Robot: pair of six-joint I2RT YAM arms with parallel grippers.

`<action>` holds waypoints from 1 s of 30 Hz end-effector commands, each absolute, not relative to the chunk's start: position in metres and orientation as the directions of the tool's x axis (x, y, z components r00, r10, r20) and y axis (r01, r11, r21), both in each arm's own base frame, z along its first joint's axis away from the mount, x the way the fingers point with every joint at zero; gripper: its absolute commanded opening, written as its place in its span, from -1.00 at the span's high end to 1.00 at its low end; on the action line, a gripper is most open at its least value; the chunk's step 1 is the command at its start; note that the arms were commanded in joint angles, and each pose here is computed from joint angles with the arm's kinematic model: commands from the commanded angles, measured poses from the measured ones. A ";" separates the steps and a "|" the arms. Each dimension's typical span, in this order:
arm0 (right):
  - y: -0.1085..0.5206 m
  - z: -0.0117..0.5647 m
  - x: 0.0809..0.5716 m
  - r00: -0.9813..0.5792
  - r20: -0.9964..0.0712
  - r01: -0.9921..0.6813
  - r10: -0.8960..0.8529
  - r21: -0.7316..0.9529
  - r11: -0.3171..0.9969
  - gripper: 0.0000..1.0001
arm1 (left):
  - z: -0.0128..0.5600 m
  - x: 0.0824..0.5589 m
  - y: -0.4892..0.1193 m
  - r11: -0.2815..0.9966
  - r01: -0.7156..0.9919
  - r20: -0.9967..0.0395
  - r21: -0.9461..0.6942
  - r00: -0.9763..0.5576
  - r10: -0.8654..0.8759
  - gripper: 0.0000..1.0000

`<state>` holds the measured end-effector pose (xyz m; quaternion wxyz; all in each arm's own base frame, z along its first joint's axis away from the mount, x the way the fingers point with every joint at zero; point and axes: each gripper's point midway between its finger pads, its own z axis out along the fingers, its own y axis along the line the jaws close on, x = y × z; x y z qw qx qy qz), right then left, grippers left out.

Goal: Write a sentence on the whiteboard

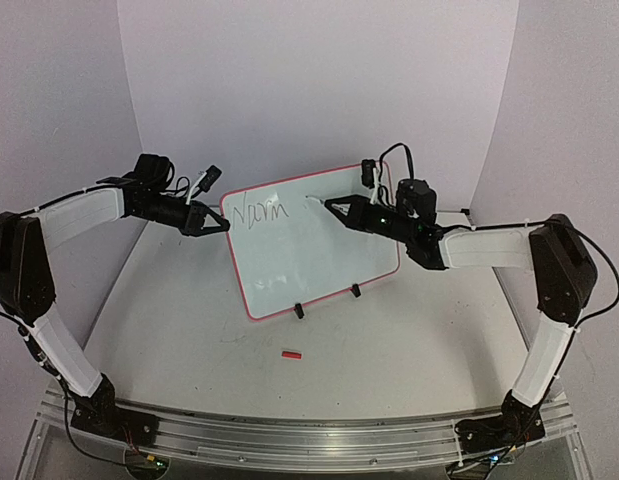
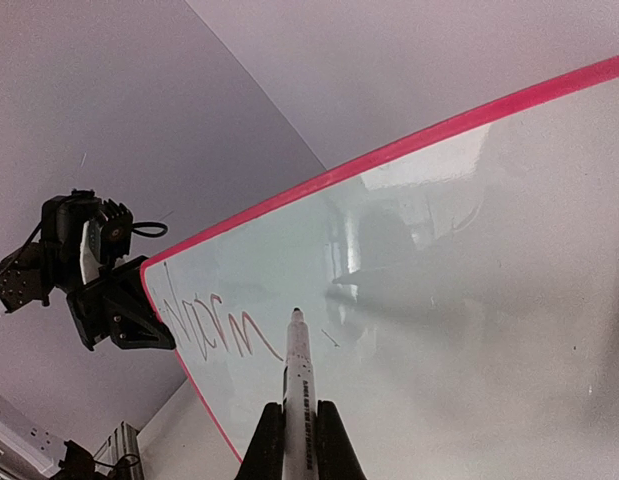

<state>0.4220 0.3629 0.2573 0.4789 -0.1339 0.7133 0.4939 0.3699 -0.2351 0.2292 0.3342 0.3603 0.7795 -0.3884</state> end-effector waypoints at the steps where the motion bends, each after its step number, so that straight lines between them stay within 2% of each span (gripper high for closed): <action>1: 0.370 0.280 0.427 -0.473 -0.820 -0.708 0.322 0.572 0.414 1.00 | 0.224 0.366 -0.237 0.437 0.853 -0.810 -0.286 -0.459 0.364 1.00; 19: 0.375 0.270 0.445 -0.482 -0.809 -0.684 0.335 0.587 0.433 1.00 | 0.224 0.366 -0.238 0.436 0.854 -0.810 -0.284 -0.457 0.368 1.00; 30: 0.379 0.251 0.441 -0.523 -0.804 -0.678 0.285 0.594 0.432 1.00 | 0.222 0.366 -0.239 0.435 0.854 -0.808 -0.286 -0.459 0.370 1.00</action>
